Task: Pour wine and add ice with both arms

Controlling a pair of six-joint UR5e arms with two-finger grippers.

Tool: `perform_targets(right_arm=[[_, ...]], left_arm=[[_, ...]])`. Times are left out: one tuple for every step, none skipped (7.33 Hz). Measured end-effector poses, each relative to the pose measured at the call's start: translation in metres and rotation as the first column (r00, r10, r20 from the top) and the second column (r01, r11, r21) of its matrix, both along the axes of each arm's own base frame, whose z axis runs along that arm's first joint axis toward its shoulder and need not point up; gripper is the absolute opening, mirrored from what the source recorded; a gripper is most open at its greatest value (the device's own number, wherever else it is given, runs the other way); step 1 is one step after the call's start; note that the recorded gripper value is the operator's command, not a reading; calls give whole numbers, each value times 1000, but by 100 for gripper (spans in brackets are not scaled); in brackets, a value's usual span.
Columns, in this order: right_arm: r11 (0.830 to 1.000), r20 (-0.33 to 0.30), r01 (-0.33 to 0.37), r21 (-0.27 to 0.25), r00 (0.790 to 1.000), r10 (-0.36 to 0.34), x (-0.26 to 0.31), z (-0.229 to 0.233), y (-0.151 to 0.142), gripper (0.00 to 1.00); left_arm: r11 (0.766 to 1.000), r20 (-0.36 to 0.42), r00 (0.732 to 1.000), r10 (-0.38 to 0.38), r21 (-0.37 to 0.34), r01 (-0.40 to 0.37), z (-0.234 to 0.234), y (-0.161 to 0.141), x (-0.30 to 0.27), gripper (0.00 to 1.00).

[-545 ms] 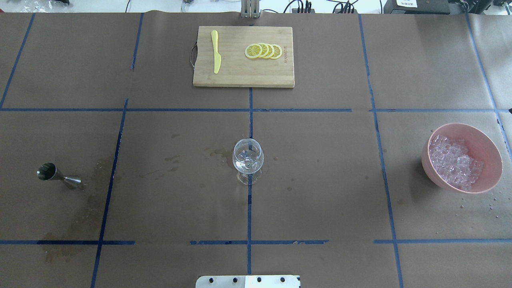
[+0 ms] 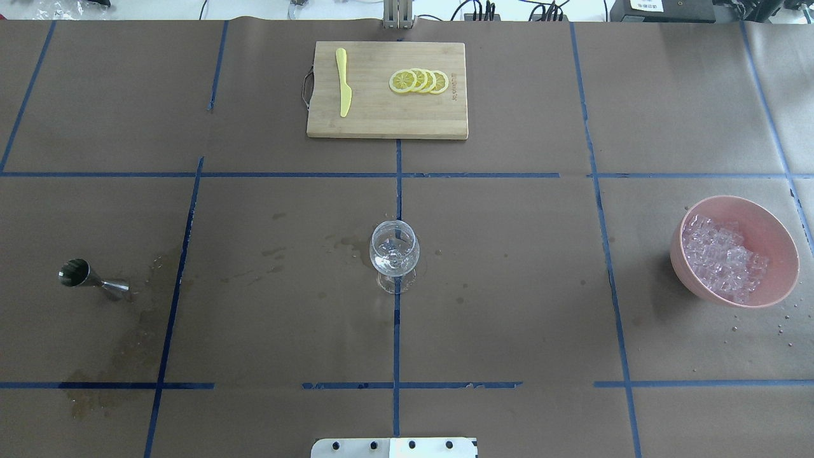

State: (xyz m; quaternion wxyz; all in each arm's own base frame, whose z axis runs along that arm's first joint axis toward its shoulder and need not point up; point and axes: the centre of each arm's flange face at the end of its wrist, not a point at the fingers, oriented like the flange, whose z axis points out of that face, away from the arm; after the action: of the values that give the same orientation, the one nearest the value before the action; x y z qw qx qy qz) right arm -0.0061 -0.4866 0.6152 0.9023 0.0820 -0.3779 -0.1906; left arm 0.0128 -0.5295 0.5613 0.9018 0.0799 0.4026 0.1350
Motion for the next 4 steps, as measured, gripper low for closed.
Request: perform_targets(right_arm=[[1000, 0, -1, 0, 1000, 1, 0, 1, 1, 100], [1000, 0, -1, 2, 1000, 1, 0, 0, 0, 100], [1000, 0, 1, 6, 1000, -1, 0, -1, -1, 100], [1000, -1, 3, 7, 1000, -3, 0, 0, 0, 100]], left_arm=[[1000, 0, 1000, 0, 3, 0, -2, 0, 0, 100], [1000, -1, 1000, 1, -1, -1, -1, 0, 1, 100], [1000, -1, 1000, 2, -6, -2, 3, 0, 1, 100], [1000, 1, 1000, 4, -3, -4, 4, -1, 2, 100]])
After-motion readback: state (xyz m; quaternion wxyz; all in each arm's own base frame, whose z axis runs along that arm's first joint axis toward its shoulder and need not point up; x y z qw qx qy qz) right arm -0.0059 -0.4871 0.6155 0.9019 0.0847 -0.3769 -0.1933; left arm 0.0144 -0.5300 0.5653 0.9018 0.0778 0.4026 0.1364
